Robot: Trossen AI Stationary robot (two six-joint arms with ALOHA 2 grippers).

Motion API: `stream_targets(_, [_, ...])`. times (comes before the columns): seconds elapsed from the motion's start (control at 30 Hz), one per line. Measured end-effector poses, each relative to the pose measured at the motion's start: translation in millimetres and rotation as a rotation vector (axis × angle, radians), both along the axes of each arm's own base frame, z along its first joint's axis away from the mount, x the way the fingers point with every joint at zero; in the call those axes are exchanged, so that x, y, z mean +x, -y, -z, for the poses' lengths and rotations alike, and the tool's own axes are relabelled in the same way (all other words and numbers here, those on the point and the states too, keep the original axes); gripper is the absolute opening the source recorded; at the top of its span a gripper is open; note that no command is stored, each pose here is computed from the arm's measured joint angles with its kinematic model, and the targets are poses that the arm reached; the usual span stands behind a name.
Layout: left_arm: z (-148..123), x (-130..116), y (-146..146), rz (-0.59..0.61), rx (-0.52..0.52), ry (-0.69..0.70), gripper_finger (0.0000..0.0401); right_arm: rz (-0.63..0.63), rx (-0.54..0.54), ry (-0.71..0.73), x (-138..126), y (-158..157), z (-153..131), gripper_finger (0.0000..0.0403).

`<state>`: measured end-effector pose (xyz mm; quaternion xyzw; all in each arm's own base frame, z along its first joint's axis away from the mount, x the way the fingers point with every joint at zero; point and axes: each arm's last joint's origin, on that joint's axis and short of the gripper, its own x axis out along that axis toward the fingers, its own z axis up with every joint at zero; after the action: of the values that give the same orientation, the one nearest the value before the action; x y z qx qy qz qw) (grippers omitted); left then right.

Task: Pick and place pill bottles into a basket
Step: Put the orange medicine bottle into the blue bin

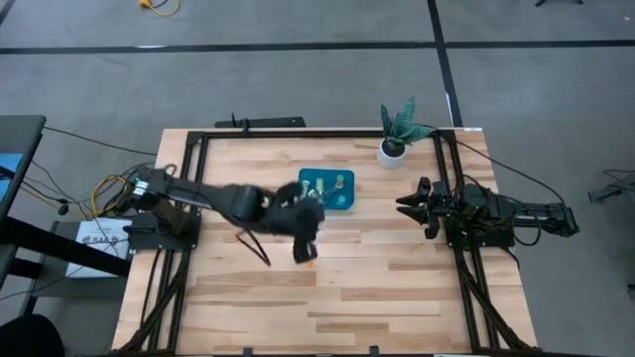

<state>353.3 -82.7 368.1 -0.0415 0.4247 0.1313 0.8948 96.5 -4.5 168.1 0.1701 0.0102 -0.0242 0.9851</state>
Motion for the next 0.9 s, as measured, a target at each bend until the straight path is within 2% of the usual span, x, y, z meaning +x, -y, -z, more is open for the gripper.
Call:
stream_targets(0.17, [36.2,14.7,35.9,0.095,-0.001,-0.114,0.0146,0.001,0.0,-0.005,0.2,0.1,0.4,0.0129])
stream_targets(0.33, [67.7,25.4,61.0,0.183,-0.051,-0.211,0.0149,0.001,0.001,-0.011,0.6,0.1,0.9,0.0129])
stream_targets(0.67, [71.6,24.5,61.3,0.167,-0.023,-0.237,0.0183,0.001,0.0,-0.011,0.6,0.0,0.9,0.0129])
stream_targets(0.9, [102.8,32.7,58.0,0.132,0.041,-0.374,0.0223,0.001,0.0,-0.009,0.5,0.1,0.7,0.0129])
